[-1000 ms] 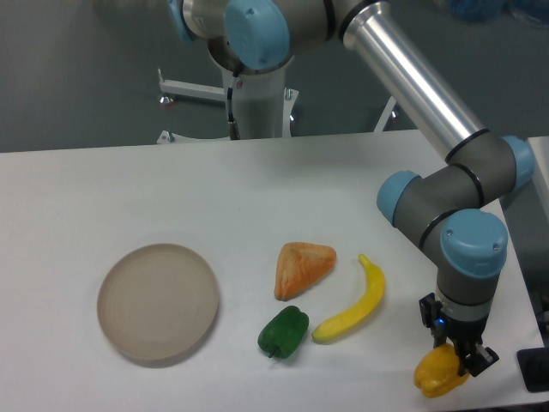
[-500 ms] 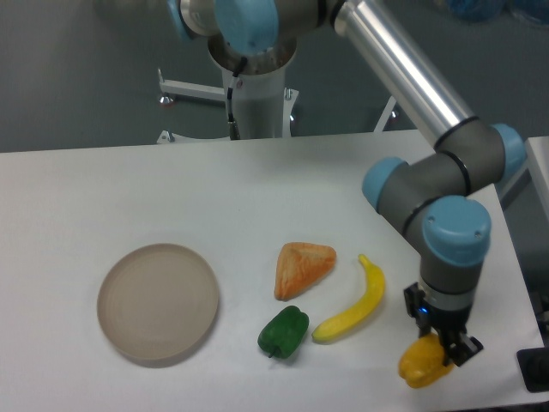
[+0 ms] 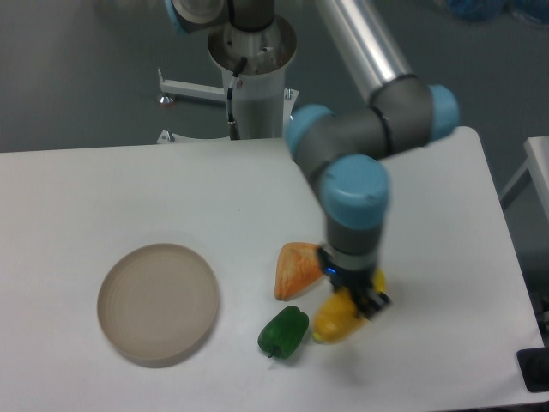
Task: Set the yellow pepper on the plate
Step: 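Carry the held yellow pepper across the table over the beige plate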
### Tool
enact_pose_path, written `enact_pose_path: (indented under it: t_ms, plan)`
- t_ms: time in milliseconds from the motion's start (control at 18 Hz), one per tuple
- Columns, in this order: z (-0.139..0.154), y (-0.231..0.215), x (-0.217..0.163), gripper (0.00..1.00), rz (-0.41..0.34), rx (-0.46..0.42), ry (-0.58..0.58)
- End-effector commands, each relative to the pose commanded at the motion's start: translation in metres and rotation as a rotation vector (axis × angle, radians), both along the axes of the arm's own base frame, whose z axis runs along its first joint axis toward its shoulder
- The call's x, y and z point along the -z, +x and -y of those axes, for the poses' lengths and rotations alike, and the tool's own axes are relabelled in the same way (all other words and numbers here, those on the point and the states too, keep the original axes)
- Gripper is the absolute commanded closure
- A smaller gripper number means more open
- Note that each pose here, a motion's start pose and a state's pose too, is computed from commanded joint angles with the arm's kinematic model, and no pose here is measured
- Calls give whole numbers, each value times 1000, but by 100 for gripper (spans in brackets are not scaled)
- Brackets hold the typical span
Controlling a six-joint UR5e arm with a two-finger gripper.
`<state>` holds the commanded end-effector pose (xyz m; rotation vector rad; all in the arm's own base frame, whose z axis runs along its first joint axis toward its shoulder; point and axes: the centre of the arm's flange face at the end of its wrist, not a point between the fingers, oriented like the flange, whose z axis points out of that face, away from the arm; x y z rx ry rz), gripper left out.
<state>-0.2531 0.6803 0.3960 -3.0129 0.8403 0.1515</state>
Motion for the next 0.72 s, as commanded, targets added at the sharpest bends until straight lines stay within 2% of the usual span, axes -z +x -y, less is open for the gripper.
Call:
enact_pose_path:
  t_ms: [278, 389, 722]
  plan:
    - [-11, 85, 15, 52, 27, -203, -11]
    - [-15, 111, 30, 52, 35, -255, -28]
    - [-22, 174, 60, 52, 40, -217, -73]
